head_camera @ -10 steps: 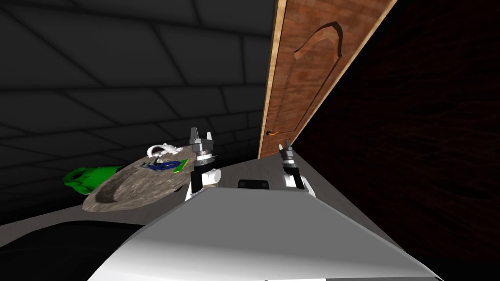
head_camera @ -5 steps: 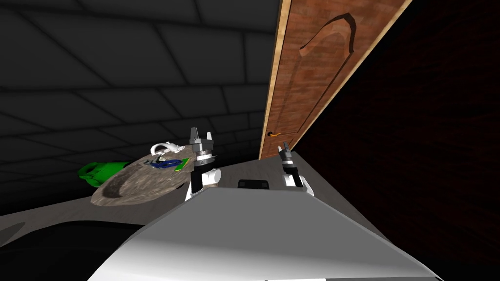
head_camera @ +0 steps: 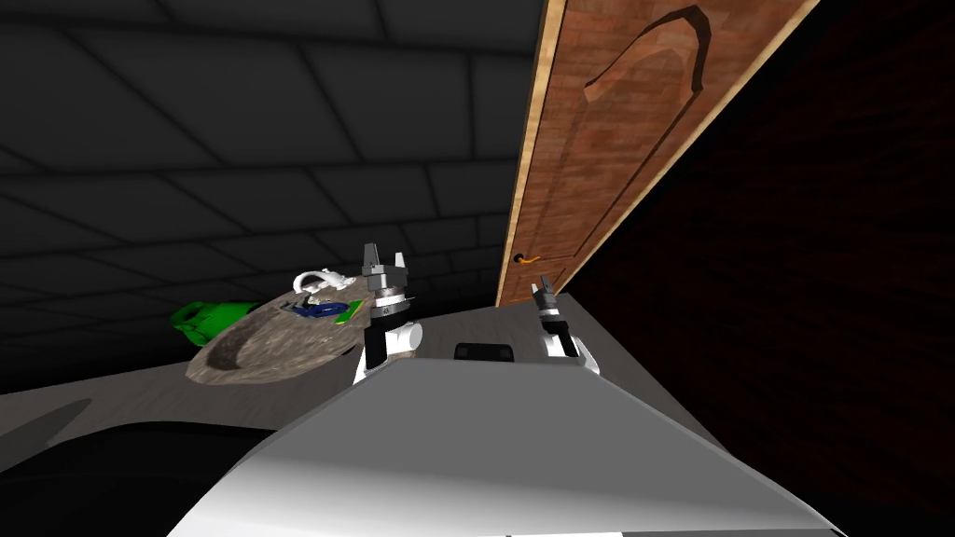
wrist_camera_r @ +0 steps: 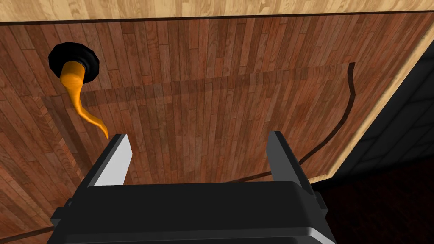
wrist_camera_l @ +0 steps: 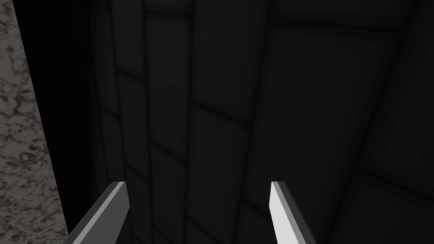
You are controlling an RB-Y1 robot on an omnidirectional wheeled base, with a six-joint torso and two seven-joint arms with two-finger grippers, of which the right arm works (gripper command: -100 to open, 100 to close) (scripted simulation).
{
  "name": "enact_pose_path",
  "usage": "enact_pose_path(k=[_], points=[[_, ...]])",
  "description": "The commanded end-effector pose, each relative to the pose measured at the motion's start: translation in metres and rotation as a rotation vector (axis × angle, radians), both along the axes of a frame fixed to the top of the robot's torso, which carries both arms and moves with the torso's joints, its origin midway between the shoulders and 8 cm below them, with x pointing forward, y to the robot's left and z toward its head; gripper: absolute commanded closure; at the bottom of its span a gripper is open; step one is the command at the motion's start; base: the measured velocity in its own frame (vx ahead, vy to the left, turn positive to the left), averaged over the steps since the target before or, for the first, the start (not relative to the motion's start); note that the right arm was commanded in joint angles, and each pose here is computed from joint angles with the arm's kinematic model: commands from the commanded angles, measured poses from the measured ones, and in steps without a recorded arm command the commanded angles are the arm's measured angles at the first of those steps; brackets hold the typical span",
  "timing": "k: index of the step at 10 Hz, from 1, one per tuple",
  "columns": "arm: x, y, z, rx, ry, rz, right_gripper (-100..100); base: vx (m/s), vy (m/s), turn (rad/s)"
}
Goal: Pull the door open
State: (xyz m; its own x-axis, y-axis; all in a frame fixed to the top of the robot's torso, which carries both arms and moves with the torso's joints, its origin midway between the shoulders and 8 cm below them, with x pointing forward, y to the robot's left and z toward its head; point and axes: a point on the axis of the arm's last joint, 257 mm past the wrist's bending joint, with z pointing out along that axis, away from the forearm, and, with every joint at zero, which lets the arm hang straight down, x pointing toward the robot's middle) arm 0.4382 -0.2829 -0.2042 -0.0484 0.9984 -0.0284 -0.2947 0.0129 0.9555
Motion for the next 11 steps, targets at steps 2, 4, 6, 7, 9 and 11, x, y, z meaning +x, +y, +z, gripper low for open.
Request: enact_pose_path(k=[2,4,6,7,9,11], points=[[0.005,-0.013,-0.019,-0.011,0.028,0.002,-100,0.052,-0.061,0.133],[0.006,-0.021,-0.036,-0.016,0.059,-0.002,-100,0.05,-0.05,0.095],[0.008,-0.028,-0.046,-0.022,0.078,-0.005,-100,0.04,-0.031,0.082],[0.006,-0.031,-0.055,-0.021,0.097,-0.01,-100,0.035,-0.04,0.059],[0.01,-0.044,-0.068,-0.032,0.117,-0.014,-100,0.049,-0.054,0.143],[0.009,-0.054,-0.083,-0.037,0.147,-0.024,-100,0.046,-0.052,0.07]])
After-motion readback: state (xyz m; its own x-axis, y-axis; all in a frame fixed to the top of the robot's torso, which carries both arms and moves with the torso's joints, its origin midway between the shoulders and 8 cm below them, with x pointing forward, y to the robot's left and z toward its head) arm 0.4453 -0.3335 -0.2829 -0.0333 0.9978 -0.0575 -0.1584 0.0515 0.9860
